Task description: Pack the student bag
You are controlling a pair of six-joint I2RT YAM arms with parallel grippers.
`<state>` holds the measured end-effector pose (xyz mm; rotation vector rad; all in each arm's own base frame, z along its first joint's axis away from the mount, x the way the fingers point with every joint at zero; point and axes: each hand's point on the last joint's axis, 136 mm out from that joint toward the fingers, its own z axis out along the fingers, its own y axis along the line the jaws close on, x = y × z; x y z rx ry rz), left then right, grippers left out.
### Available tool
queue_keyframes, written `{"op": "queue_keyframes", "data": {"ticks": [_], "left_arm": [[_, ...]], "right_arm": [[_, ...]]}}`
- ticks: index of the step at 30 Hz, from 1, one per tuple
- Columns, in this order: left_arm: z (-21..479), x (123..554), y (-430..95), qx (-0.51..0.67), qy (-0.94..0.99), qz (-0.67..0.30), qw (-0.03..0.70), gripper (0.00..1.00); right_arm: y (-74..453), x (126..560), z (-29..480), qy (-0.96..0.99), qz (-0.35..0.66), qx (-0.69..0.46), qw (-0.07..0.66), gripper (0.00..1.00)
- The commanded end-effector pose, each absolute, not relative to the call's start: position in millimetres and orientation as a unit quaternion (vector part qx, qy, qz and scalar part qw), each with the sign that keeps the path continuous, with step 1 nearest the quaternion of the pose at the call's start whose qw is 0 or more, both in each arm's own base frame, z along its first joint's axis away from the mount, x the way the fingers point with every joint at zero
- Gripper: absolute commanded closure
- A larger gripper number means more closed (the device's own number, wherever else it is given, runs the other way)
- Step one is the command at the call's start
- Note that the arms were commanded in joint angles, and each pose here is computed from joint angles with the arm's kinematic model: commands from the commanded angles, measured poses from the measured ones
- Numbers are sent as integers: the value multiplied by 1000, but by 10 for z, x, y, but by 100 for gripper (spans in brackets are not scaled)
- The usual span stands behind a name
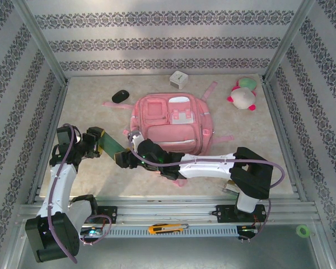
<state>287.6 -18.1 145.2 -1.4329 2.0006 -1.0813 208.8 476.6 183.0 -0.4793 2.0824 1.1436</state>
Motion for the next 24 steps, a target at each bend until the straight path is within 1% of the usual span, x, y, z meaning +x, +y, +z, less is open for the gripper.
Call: {"op": "queue_keyframes", "data": {"ticks": [1, 3, 5, 8, 10, 12, 14, 15, 17, 18, 19, 24], "left_arm": [[1659, 2951, -249, -515, 709, -421, 236, 54], [1665, 2966, -264, -514, 708, -424, 237, 54], [1674, 2977, -276, -512, 707, -426, 237, 52], [1679, 2981, -286, -507, 712, -423, 238, 50], [1669, 2980, -284, -505, 716, -419, 238, 45], [1654, 2973, -275, -502, 721, -413, 240, 37], [1648, 2965, -259, -497, 727, -405, 246, 32], [1650, 2960, -248, -493, 732, -399, 249, 27], [1670, 2949, -210, -486, 742, -382, 260, 14], [1685, 2946, -185, -479, 748, -372, 269, 5], [1697, 2938, -163, -475, 754, -362, 274, 0], [1796, 2996, -61, -429, 782, -316, 322, 0]], "right_arm": [[4794, 2198, 1798, 814, 430, -160, 357, 48], [4838, 2184, 1801, 811, 438, -164, 352, 54], [4865, 2180, 1819, 808, 443, -166, 352, 58], [4851, 2176, 1826, 806, 444, -166, 354, 67], [4809, 2175, 1848, 804, 446, -162, 359, 72], [4739, 2171, 1881, 802, 448, -154, 364, 76], [4656, 2159, 1890, 802, 445, -153, 367, 77], [4593, 2158, 1910, 803, 444, -151, 369, 78], [4447, 2162, 1918, 805, 446, -142, 364, 78], [4351, 2163, 1907, 809, 449, -135, 355, 77], [4261, 2172, 1891, 812, 453, -127, 345, 77], [3661, 2251, 1874, 820, 471, -85, 313, 77]]}}
